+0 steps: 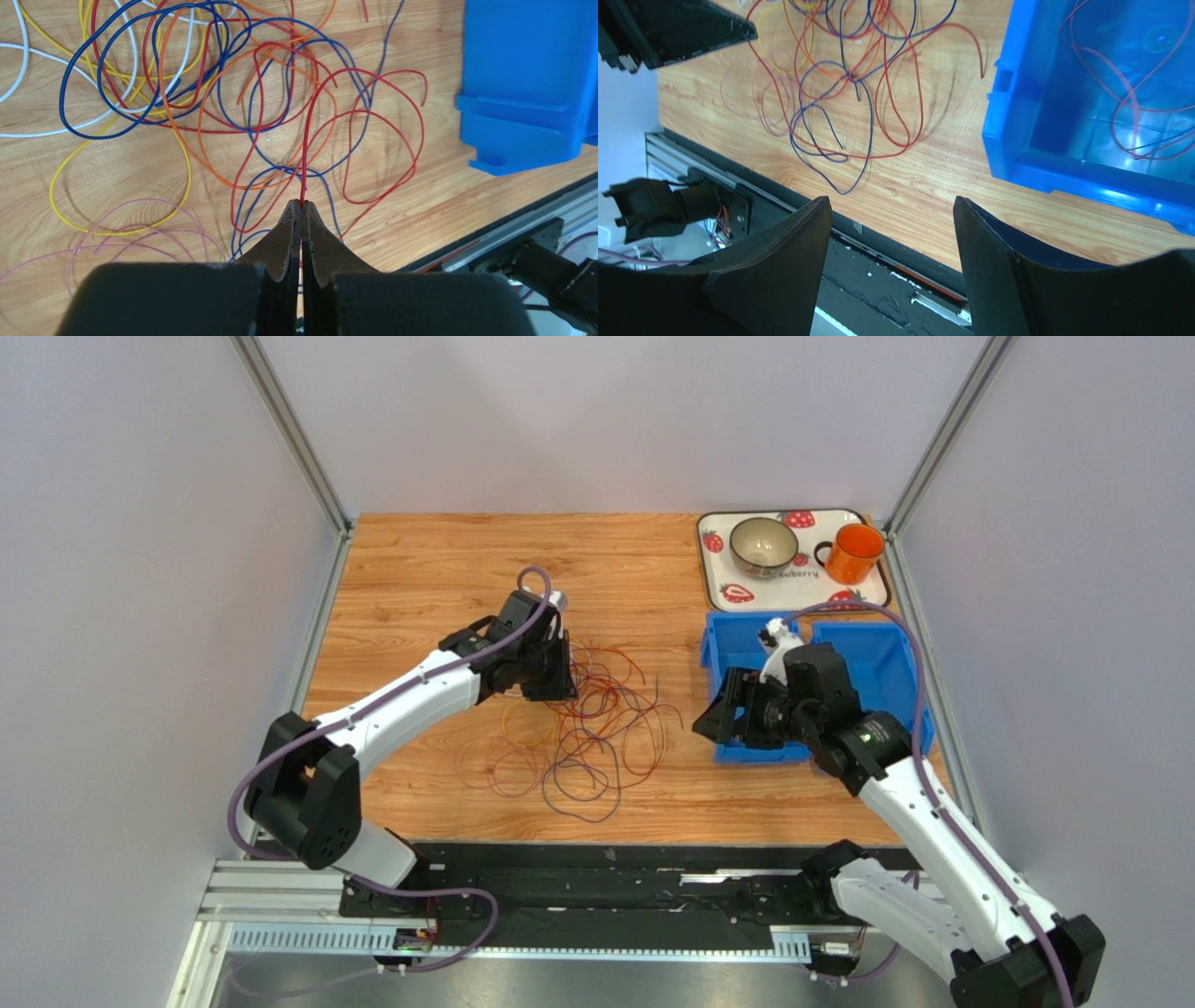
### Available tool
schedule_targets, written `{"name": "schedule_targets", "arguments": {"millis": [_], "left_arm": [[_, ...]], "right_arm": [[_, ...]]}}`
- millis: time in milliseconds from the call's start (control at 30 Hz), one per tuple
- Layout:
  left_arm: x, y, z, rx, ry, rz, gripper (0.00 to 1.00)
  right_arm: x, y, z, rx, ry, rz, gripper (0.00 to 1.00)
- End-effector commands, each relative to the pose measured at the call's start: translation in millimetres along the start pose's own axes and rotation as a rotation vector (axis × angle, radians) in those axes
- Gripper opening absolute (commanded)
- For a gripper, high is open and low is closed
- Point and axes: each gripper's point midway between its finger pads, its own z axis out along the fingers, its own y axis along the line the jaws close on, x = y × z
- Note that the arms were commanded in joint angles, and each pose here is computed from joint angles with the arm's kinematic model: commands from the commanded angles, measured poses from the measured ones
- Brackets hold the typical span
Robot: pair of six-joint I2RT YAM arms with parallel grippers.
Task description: Untangle the cables
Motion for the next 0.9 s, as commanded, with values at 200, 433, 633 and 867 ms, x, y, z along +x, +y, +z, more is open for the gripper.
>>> {"name": "schedule_targets", "arguments": {"millis": [200,433,633,867], "left_arm": [[0,9,11,-0.049,0.001,0.022,0.00],[11,18,17,-0.068,0.031,0.031,0.00],[13,21,22,-0.073,0.038,0.032,0.00],[13,21,25,-0.073,0.047,0.040,0.00]], "right_arm": [[8,11,52,-0.002,0.071,-0.082,0.69],[12,7,80,0.010,0.136,-0.136,0.69],[21,5,104,0.011,0.202,-0.149,0.65],[28,5,125,0.026,0.236,-0.161,0.65]]}}
